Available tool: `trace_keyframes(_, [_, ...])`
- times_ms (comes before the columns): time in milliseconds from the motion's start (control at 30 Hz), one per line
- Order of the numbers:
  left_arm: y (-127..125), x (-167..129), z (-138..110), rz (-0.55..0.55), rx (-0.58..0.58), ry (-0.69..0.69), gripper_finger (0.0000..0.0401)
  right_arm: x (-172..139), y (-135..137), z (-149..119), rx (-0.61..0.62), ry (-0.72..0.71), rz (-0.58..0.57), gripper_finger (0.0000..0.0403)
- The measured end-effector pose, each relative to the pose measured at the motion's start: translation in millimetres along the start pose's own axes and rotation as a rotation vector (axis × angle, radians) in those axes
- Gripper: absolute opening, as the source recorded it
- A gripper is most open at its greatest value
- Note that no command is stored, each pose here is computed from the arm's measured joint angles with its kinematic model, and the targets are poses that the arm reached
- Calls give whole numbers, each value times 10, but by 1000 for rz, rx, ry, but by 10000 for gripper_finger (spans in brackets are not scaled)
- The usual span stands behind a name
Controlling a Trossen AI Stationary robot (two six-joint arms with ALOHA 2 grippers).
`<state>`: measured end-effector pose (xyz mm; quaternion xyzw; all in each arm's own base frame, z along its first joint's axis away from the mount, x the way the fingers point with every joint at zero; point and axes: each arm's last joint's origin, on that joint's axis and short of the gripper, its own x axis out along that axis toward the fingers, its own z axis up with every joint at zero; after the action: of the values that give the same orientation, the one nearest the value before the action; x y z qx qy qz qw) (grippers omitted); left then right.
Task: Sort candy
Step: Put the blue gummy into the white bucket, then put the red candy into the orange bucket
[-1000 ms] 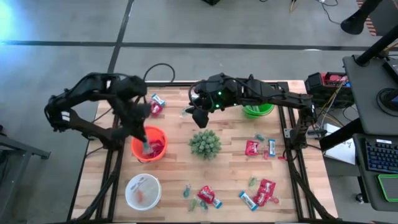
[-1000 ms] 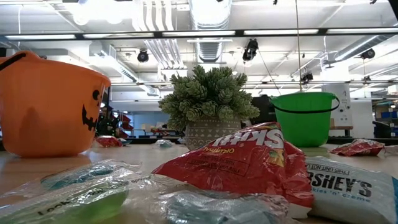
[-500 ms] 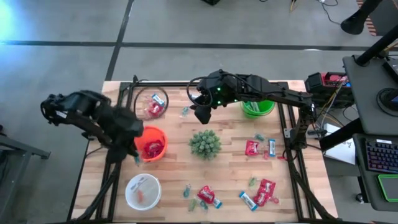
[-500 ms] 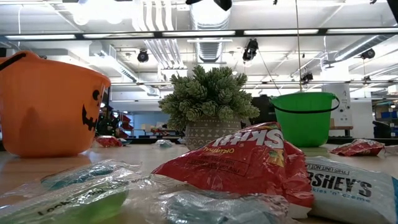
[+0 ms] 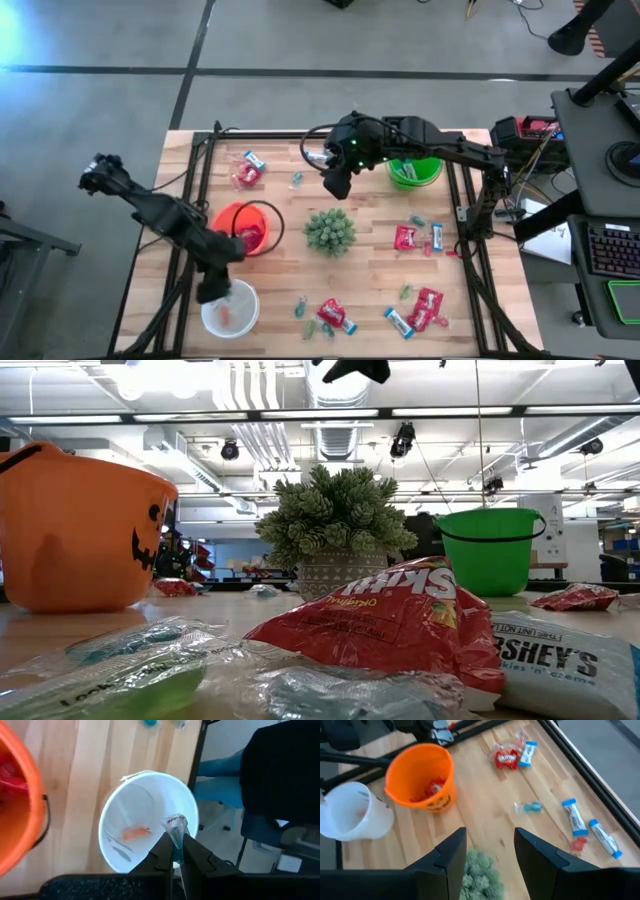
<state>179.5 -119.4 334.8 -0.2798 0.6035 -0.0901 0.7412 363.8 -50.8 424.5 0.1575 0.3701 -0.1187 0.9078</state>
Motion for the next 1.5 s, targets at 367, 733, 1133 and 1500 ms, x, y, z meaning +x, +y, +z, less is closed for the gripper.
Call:
trace_keyframes(367, [47,298,-17,-26,-74,-1,10,-7,-58,-54,-17,65,-26,157])
trace_keyframes(733, [-19,214,4,-55,-124,-19,108,-28,-131,-34,-17,57,-38,162])
trace_keyframes(1133, [156,-11,1,172,-45,-198,129,-40,-294,4,-95,56,-65,164])
trace_keyframes(1500, [212,-764,-3,319,14,-500,127,109,-721,-39,-1,186,-160,164])
